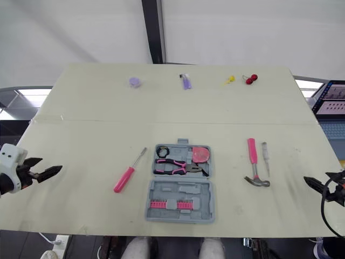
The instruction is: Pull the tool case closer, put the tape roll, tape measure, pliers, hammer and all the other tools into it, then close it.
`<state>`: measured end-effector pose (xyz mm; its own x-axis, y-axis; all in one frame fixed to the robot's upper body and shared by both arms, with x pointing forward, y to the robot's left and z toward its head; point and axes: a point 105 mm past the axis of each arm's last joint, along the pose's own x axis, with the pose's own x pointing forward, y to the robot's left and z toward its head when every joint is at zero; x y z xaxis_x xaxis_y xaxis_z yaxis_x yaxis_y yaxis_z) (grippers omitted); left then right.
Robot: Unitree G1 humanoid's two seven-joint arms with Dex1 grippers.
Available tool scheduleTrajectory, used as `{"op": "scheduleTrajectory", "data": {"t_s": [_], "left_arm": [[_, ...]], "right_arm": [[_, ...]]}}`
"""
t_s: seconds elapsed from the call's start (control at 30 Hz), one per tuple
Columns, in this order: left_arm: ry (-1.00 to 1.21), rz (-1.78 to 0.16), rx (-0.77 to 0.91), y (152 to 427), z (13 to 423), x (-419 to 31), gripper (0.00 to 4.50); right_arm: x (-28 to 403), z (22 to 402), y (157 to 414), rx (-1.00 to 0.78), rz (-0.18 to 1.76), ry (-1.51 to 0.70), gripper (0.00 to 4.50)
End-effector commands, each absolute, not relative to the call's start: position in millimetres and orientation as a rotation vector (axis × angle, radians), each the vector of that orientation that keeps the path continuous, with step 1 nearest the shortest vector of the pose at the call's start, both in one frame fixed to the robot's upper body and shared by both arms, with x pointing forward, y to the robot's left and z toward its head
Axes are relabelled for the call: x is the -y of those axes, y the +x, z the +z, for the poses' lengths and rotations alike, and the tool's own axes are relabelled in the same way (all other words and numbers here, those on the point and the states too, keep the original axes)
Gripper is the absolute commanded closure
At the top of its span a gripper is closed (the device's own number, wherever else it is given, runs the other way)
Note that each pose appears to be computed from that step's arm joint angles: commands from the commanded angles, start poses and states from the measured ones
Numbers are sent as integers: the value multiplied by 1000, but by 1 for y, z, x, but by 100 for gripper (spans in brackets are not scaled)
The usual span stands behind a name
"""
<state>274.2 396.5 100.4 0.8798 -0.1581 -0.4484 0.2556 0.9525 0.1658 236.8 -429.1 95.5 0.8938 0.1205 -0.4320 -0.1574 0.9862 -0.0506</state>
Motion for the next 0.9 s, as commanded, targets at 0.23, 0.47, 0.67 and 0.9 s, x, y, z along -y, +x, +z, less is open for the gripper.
{"op": "scheduleTrajectory", "data": {"t_s": [0.23, 0.47, 0.67, 0.9], "left_arm": [[226, -372, -250, 290, 129, -350, 1], [208, -546, -198, 301, 132, -298, 1], [187, -708, -136, 309, 140, -246, 1], [203, -1017, -15, 307, 146, -152, 1]], "right_arm": [[414, 126, 241, -310, 212, -62, 3], [379, 128, 252, -289, 297, -76, 3], [332, 129, 272, -249, 367, -104, 3], [329, 106, 300, -227, 171, -129, 3]]}}
